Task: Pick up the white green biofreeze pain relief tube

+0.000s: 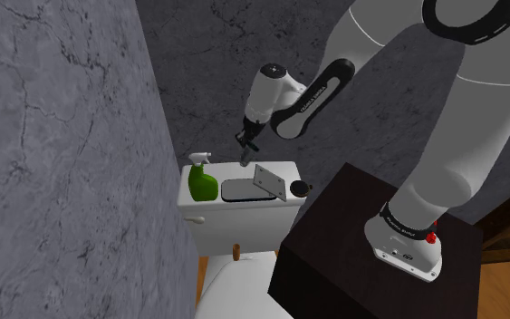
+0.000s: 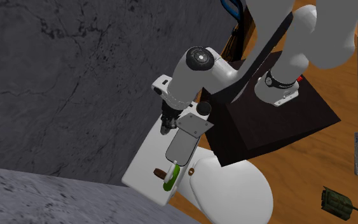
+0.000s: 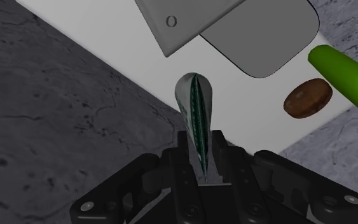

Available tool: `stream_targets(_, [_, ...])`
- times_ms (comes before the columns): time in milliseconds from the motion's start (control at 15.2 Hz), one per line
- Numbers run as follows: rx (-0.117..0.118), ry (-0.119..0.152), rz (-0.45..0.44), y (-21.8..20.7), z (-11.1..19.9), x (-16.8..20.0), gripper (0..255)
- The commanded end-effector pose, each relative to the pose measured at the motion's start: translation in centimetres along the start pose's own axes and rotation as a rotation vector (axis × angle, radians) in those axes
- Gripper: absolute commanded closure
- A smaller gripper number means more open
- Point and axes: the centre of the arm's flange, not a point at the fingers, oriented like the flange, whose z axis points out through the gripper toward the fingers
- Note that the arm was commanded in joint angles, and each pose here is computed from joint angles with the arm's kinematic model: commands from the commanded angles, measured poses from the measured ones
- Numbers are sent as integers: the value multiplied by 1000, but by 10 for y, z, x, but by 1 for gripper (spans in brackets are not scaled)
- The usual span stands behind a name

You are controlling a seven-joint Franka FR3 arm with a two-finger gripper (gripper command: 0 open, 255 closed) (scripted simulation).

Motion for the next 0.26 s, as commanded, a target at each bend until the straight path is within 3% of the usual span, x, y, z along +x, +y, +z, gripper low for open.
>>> stream_targets(0, [0, 0, 0, 1, -9, 3, 255])
stream_targets(198, [0, 0, 0, 1, -15, 5, 255])
